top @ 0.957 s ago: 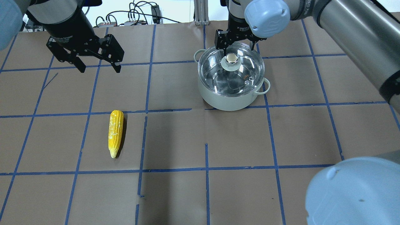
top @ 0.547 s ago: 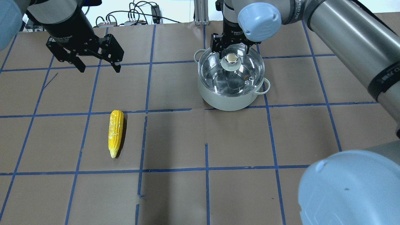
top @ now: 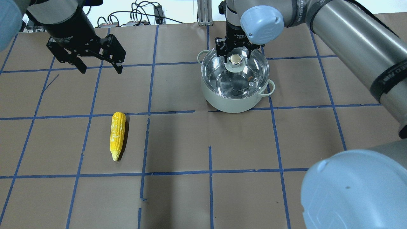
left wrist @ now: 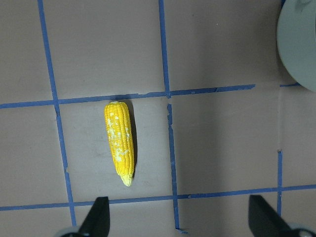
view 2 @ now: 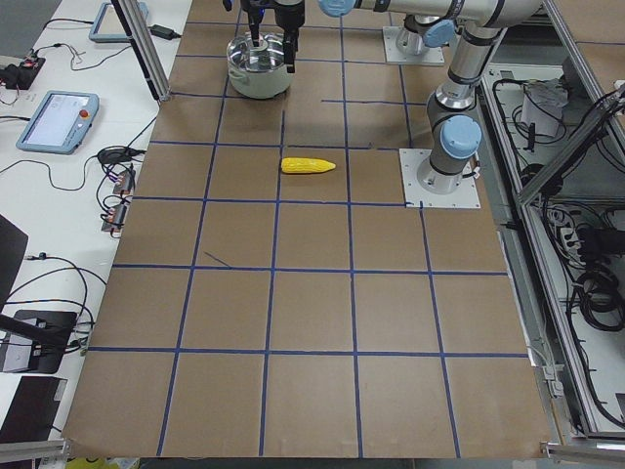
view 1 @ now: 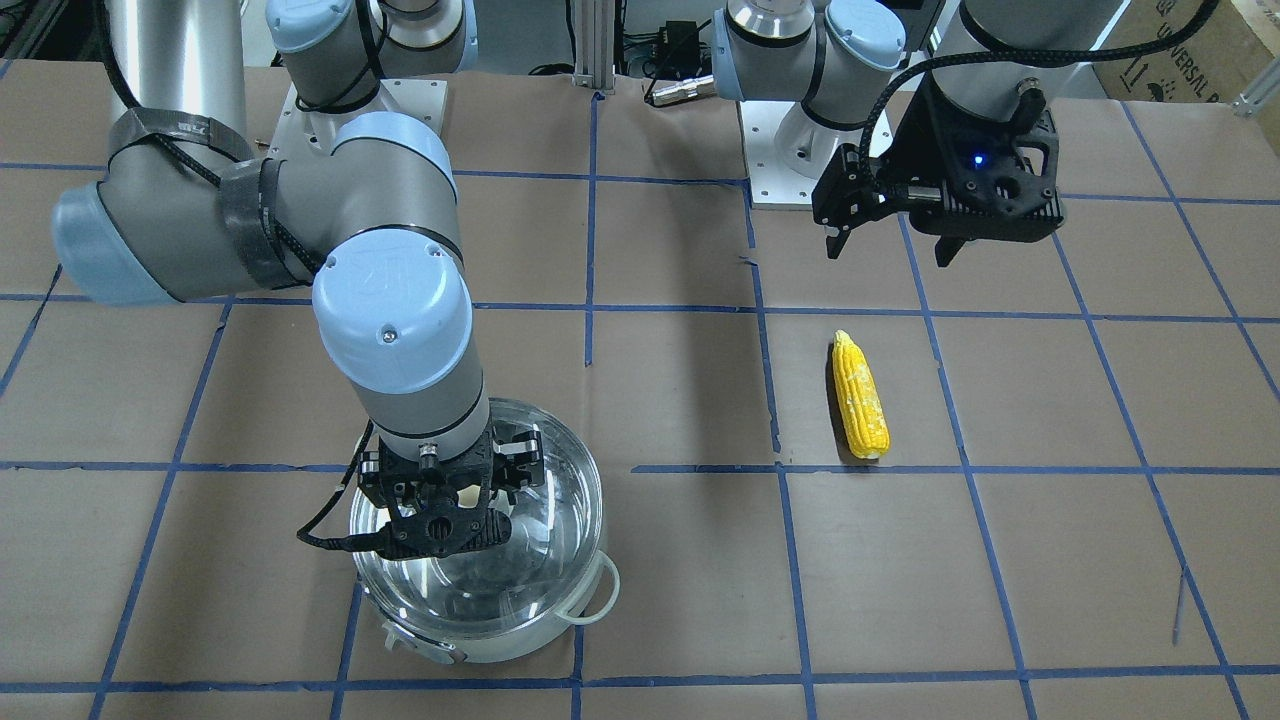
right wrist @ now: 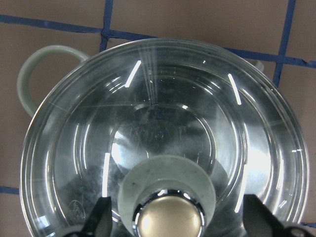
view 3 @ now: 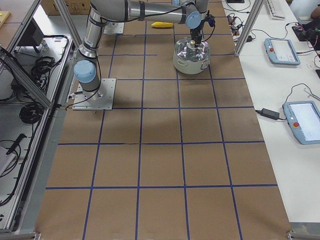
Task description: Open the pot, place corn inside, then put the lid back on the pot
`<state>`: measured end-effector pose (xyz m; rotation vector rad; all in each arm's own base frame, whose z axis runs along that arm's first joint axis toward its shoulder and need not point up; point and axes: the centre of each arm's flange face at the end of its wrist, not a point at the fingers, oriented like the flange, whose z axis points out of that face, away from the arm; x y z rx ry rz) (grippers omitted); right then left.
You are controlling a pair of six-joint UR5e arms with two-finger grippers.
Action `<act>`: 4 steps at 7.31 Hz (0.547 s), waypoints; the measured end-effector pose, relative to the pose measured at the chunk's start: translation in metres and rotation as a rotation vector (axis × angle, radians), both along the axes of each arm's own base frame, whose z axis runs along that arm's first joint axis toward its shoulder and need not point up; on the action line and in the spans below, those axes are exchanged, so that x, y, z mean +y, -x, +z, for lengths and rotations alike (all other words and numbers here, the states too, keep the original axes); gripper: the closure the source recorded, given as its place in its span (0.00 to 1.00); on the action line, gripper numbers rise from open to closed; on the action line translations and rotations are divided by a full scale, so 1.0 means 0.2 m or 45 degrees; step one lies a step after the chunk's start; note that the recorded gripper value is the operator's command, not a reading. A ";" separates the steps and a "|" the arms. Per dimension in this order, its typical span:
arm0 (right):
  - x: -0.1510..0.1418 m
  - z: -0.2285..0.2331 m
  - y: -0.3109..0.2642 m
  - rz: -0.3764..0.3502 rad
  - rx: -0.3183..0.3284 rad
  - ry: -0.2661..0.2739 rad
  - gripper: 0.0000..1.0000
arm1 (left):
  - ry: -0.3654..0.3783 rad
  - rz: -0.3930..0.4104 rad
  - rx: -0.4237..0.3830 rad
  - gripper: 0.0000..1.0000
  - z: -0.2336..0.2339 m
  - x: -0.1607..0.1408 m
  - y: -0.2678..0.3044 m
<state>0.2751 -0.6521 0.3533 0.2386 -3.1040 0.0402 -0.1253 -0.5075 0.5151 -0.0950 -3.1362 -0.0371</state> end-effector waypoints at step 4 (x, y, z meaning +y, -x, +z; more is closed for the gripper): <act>-0.01 0.00 0.00 -0.002 -0.001 -0.007 0.50 | 0.000 0.000 0.000 0.00 0.00 0.00 0.00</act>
